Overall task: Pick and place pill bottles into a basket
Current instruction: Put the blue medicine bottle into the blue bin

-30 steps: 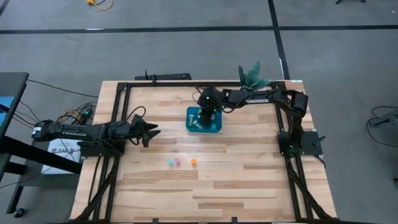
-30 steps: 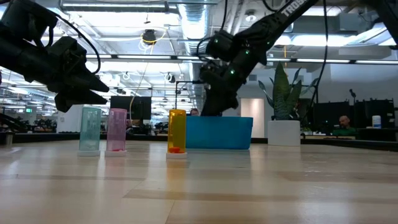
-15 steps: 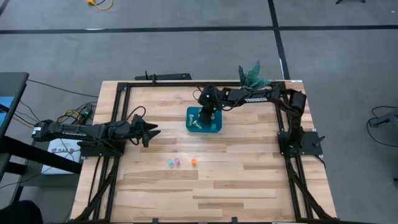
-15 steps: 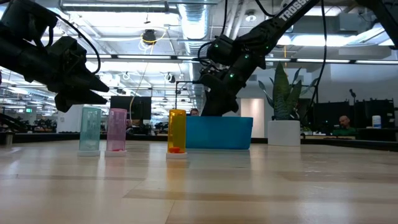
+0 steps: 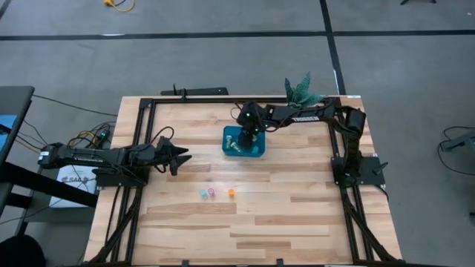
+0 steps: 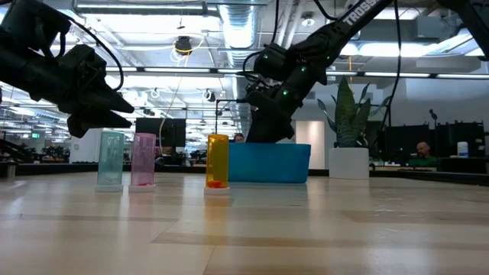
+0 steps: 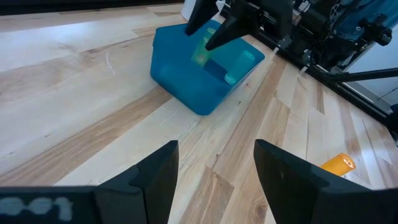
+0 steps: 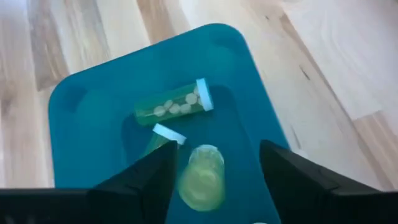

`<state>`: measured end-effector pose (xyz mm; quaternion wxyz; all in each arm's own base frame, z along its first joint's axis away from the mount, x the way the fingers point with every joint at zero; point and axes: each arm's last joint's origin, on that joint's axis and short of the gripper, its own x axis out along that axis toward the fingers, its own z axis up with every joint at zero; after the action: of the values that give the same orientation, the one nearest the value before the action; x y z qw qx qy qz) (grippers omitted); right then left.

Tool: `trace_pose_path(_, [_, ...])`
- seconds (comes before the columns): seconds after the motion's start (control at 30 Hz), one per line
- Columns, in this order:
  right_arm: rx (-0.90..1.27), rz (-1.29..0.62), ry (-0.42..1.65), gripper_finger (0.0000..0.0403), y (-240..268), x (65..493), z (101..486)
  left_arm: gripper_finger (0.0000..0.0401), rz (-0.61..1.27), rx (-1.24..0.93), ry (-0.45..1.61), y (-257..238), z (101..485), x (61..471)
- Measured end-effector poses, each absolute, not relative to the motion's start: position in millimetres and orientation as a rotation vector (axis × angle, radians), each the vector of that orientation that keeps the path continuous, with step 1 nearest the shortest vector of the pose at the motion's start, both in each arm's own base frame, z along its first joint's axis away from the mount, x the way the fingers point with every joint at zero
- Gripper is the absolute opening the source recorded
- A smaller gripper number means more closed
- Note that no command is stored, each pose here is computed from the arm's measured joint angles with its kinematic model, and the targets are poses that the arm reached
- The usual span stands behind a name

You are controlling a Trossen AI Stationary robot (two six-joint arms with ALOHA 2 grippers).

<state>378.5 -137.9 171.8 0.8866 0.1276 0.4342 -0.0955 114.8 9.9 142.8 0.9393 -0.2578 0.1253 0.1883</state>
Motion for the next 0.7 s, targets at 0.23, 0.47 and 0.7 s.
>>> trace_pose_path(0.23, [0.211, -0.158, 0.906, 0.0217, -126, 377, 214, 0.0199, 0.398, -0.524, 0.251, 10, 143, 115])
trace_pose_path(0.47, [0.189, -0.075, 0.774, 0.0192, -96, 362, 289, 0.0199, 0.406, -0.523, 0.247, 11, 143, 115])
trace_pose_path(0.7, [0.16, 0.116, 0.505, 0.0177, -40, 297, 382, 0.0199, 0.404, -0.506, 0.251, 11, 143, 115])
